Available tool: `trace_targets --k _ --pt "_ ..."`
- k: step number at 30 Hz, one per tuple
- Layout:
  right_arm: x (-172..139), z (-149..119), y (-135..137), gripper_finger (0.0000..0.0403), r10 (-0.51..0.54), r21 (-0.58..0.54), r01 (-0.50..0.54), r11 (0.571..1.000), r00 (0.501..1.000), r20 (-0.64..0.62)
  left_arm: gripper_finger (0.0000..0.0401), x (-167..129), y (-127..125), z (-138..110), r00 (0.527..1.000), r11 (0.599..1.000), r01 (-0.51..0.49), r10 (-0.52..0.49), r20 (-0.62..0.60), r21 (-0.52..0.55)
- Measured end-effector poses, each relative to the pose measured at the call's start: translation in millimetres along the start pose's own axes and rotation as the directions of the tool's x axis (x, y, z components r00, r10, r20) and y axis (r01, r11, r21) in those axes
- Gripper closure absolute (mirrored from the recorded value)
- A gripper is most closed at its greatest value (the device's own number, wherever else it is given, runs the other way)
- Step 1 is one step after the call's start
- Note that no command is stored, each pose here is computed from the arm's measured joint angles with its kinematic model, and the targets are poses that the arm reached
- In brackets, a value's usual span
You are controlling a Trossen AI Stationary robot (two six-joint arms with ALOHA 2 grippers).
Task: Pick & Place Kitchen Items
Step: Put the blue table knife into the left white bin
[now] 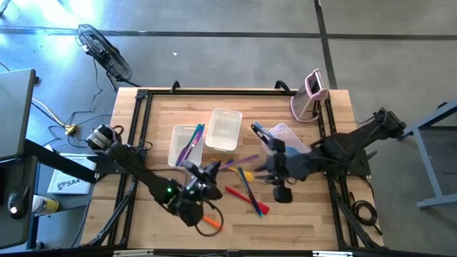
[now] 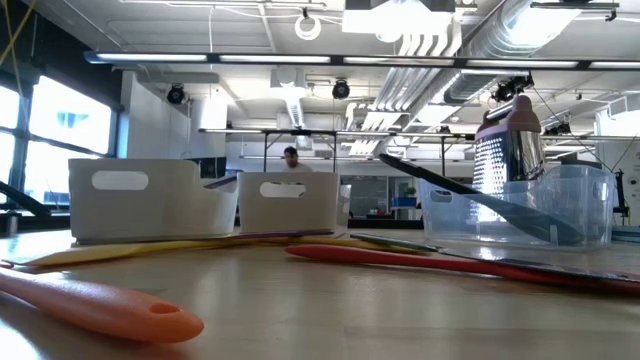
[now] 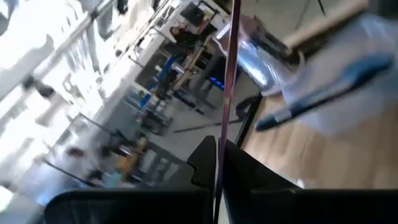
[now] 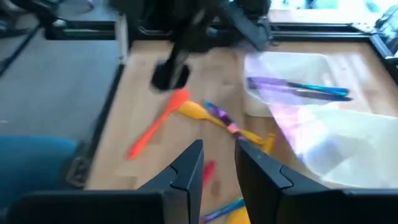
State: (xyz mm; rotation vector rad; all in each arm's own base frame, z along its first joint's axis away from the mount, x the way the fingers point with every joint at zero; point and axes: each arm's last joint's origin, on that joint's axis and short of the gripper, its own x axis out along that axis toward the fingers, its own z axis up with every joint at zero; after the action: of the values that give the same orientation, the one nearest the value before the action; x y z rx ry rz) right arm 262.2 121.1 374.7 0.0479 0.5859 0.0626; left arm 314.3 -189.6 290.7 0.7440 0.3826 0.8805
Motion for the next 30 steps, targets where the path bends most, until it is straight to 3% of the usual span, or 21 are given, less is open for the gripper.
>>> trace_targets --k 3,11,13,16,19,21,23,26,30 --pt "-7 -1 7 0.0319 0.035 0.017 -0.035 0.999 0.999 0.012 0.0395 0 19 5 1.000 0.990 -0.025 0.024 -0.010 -0.139" --pt "-17 -10 36 0.0319 0.125 0.017 -0.125 0.992 0.992 0.000 0.0395 -1 60 5 1.000 0.938 -0.017 0.016 -0.007 -0.347" --pt "-20 -13 43 0.0319 0.145 0.013 -0.145 0.989 0.989 -0.004 0.0395 -1 76 -4 1.000 0.886 0.014 -0.014 0.003 -0.464" --pt "-25 -17 51 0.0319 0.152 0.017 -0.152 0.988 0.988 0.001 0.0395 4 110 -31 0.990 0.751 0.092 -0.138 -0.019 -0.653" --pt "-30 -21 60 0.0319 0.157 0.002 -0.157 0.988 0.988 0.007 0.0395 9 139 -70 0.934 0.621 0.050 -0.305 -0.183 -0.782" --pt "-33 -23 65 0.0319 0.157 -0.012 -0.156 0.988 0.988 0.014 0.0395 11 150 -91 0.876 0.618 -0.070 -0.338 -0.345 -0.783" --pt "-36 -25 69 0.0319 0.141 -0.022 -0.141 0.990 0.990 0.025 0.0395 11 149 -105 0.860 0.625 -0.149 -0.301 -0.413 -0.766" --pt "-36 -29 72 0.0319 0.108 -0.032 -0.107 0.994 0.993 0.043 0.0395 11 139 -119 0.876 0.612 -0.174 -0.261 -0.405 -0.771" --pt "-31 -39 74 0.0319 0.066 -0.030 -0.064 0.997 0.997 0.045 0.0395 12 118 -143 0.925 0.543 -0.179 -0.190 -0.328 -0.820"
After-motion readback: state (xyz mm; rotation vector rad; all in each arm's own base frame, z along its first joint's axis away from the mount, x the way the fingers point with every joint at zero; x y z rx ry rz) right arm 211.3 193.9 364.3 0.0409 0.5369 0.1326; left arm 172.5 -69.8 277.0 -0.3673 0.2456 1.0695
